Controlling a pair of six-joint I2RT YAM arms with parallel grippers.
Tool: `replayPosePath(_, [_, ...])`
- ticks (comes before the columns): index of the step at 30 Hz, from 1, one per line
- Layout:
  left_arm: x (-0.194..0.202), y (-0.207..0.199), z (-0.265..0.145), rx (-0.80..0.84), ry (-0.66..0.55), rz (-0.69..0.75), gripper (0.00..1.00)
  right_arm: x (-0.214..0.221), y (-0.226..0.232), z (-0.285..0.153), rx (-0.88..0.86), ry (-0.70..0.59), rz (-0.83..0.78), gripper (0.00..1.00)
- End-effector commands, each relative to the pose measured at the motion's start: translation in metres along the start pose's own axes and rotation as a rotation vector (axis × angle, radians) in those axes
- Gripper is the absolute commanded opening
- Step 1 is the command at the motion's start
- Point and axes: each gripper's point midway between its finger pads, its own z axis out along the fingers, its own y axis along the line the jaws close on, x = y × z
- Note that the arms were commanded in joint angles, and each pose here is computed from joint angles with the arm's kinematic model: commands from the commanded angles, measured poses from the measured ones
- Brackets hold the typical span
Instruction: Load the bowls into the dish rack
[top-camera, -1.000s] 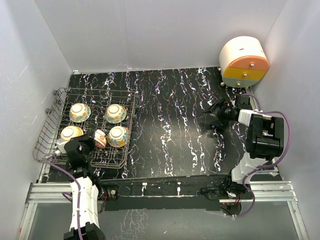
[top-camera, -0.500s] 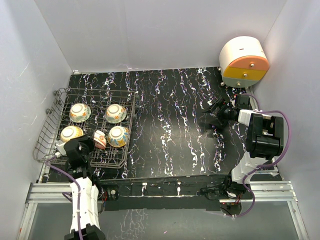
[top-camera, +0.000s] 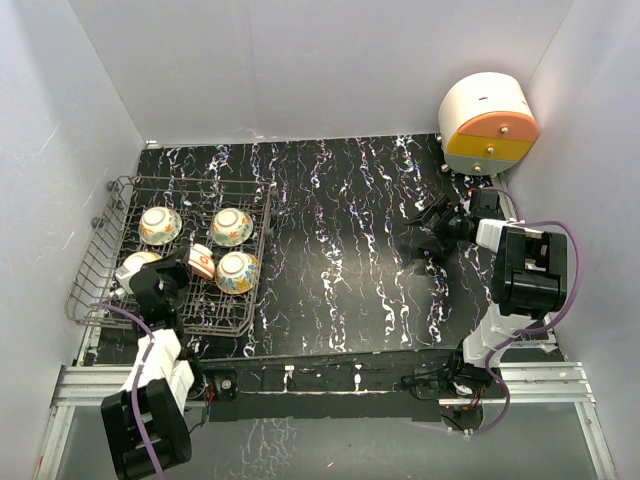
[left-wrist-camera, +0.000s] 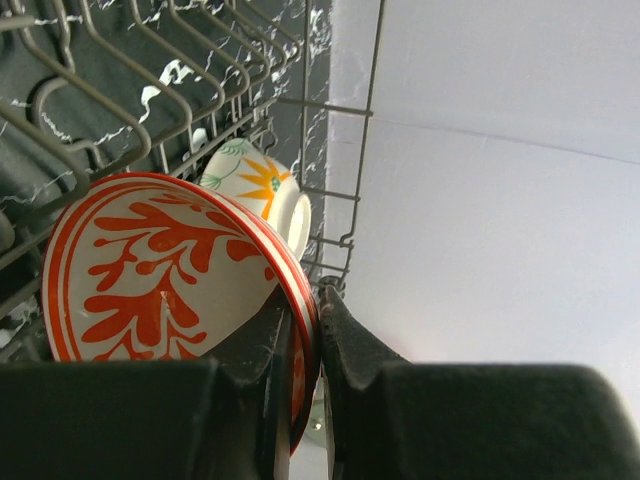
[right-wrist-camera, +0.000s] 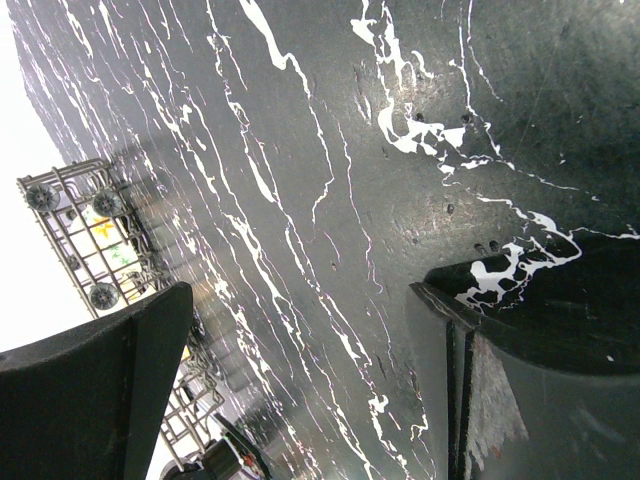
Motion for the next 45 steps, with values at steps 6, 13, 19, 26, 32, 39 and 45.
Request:
replayPosePath(6, [-0.001, -0.013, -0.006, 0.147, -0.006, -0.076, 0.0, 0.003, -0.028, 0.014, 0.083, 0.005, 0.003, 0.91])
replayPosePath(13, [0.007, 0.031, -0.015, -0.051, 0.014, -0.074, 0.02, 0.002, -0.029, 0.016, 0.084, 0.007, 0.001, 0.91])
replayPosePath(19, [0.015, 0.072, -0.031, -0.236, 0.047, -0.034, 0.17, 0.002, -0.03, 0.017, 0.086, 0.009, 0.003, 0.91])
replayPosePath(26, [0.021, 0.082, -0.038, -0.311, 0.089, 0.019, 0.31, 0.003, -0.03, 0.016, 0.086, 0.009, -0.001, 0.91])
replayPosePath(32, [0.018, 0.092, -0.051, -0.369, 0.06, 0.009, 0.36, 0.003, -0.03, 0.015, 0.087, 0.008, -0.003, 0.91])
replayPosePath(39, [0.014, 0.091, -0.075, -0.455, 0.026, 0.02, 0.42, 0.004, -0.03, 0.015, 0.087, 0.01, -0.002, 0.91])
replayPosePath(45, [0.011, 0.095, -0.093, -0.565, 0.013, 0.033, 0.51, 0.006, -0.03, 0.015, 0.083, 0.012, 0.002, 0.91])
